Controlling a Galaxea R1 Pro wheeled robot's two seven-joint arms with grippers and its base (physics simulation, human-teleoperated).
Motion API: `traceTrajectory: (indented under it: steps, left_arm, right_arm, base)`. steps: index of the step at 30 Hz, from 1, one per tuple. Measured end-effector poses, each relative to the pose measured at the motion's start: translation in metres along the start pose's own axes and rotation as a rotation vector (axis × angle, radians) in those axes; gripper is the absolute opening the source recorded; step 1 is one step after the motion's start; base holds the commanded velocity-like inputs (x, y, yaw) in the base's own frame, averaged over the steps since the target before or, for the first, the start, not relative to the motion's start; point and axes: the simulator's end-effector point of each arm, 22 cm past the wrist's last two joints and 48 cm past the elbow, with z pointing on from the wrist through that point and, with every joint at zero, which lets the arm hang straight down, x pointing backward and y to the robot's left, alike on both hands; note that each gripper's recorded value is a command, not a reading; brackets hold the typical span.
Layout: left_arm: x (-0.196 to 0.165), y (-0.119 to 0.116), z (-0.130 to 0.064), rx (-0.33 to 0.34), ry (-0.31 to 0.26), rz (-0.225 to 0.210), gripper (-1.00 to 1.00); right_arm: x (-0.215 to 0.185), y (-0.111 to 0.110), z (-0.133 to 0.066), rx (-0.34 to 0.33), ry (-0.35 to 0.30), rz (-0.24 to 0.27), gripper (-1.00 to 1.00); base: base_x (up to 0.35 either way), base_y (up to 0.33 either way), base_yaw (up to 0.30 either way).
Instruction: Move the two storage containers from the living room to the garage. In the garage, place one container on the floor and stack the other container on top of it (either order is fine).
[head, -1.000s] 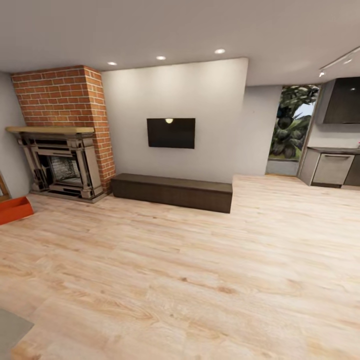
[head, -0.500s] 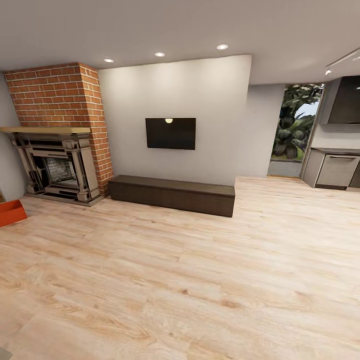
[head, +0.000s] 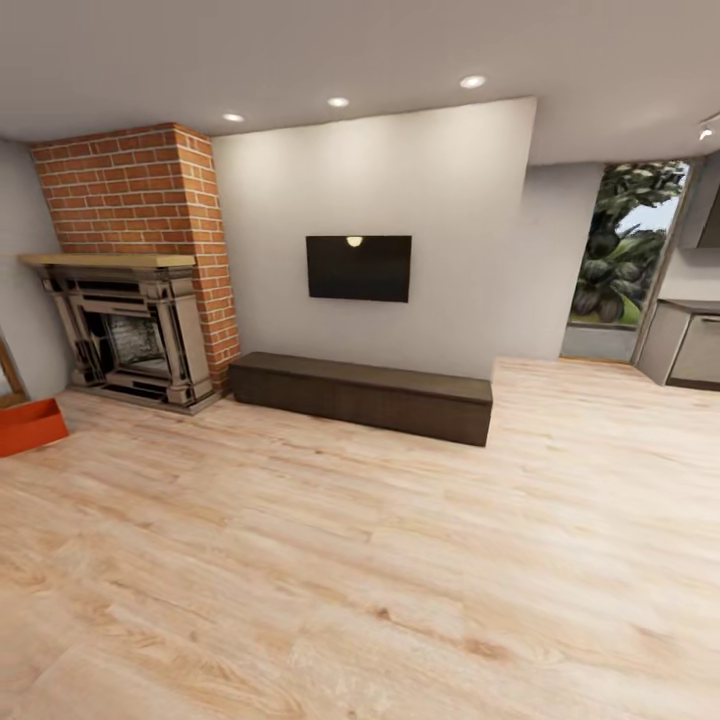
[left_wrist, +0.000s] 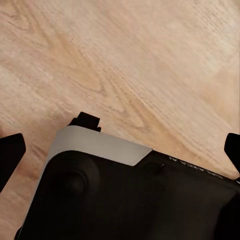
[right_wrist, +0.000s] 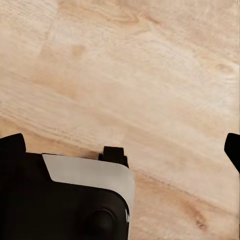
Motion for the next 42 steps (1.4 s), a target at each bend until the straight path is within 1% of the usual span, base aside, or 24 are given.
traceTrajectory:
  steps: [17, 29, 42]
  left_arm:
    - [0.0, -0.0003, 0.0, -0.001, -0.001, 0.0, 1.0]
    - [0.0002, -0.0008, -0.0001, 0.0, -0.001, 0.0, 1.0]
    - [0.0, -0.0019, -0.0001, 0.001, -0.003, 0.0, 1.0]
  right_arm:
    - [0.0, -0.0004, 0.0, 0.001, 0.0, 0.0, 1.0]
    - [-0.0008, 0.0036, 0.0001, -0.004, -0.003, 0.0, 1.0]
    - [-0.0014, 0.0028, 0.0001, -0.002, -0.005, 0.003, 1.0]
  base:
    - [0.325, 0.0, 0.266]
    - [0.325, 0.0, 0.06]
    - [0.325, 0.0, 0.247]
